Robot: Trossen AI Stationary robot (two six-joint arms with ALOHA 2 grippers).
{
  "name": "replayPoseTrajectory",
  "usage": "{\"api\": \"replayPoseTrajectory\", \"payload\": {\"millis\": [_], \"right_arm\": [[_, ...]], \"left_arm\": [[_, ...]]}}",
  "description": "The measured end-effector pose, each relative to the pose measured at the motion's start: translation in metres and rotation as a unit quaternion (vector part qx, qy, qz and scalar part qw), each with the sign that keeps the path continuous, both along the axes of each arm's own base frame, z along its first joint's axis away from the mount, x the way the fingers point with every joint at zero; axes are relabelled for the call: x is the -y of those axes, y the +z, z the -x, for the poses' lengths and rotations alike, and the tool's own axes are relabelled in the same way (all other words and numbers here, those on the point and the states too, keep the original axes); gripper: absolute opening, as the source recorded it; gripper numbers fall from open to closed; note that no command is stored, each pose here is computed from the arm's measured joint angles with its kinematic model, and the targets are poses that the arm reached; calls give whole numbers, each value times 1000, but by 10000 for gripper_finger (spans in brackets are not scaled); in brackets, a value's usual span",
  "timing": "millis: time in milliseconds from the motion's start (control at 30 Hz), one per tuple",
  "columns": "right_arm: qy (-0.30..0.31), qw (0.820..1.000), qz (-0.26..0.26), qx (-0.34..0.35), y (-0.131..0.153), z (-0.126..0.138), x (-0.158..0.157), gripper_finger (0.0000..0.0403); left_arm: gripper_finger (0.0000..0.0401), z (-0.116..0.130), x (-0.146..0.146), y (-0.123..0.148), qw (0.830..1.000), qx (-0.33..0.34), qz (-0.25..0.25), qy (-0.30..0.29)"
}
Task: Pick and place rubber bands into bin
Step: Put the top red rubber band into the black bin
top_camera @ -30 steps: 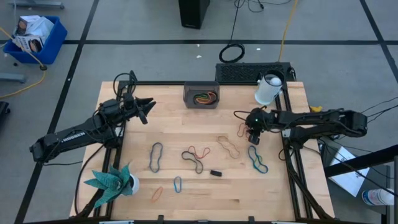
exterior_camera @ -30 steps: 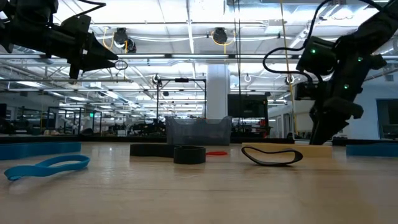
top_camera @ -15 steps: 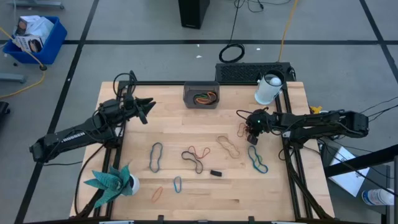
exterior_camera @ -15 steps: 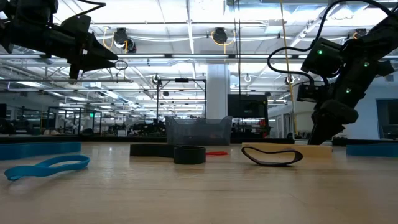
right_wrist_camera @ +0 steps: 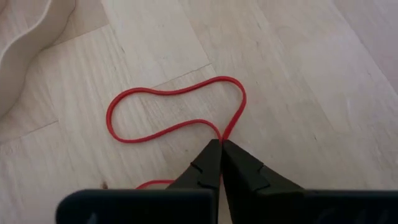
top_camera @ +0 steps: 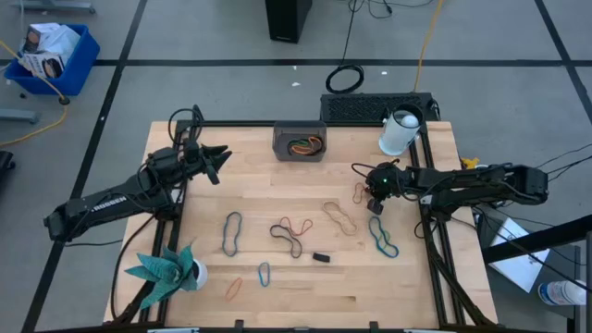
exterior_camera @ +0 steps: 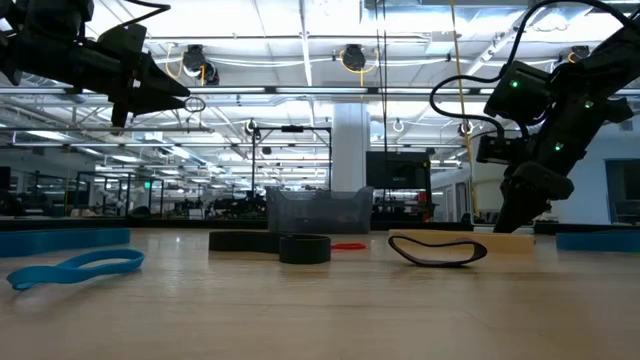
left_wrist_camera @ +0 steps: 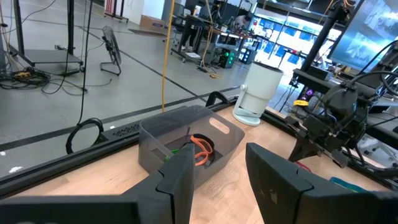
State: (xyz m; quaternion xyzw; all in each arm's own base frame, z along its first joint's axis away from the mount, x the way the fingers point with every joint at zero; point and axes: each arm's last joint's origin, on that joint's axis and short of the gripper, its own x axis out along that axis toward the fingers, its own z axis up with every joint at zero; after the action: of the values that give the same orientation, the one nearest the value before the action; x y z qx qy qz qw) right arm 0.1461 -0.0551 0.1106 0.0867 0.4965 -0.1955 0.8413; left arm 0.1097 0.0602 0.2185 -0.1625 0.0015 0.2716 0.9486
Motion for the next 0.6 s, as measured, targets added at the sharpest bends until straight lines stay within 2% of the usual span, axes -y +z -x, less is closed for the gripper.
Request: {"api": "replayPoseTrajectory", "payload": {"millis": [300,467,600], "right_arm": [[-12,1000,-4,12,1,-1,0,1],[-24,998,1,54,7,-4,1,1],[-32,993,16,115,21,-9,3,0]], "left_arm": [[150,0,0,0,1000,0,0,0],[150,0,0,0,1000,0,0,0],[150,0,0,0,1000,0,0,0]]}}
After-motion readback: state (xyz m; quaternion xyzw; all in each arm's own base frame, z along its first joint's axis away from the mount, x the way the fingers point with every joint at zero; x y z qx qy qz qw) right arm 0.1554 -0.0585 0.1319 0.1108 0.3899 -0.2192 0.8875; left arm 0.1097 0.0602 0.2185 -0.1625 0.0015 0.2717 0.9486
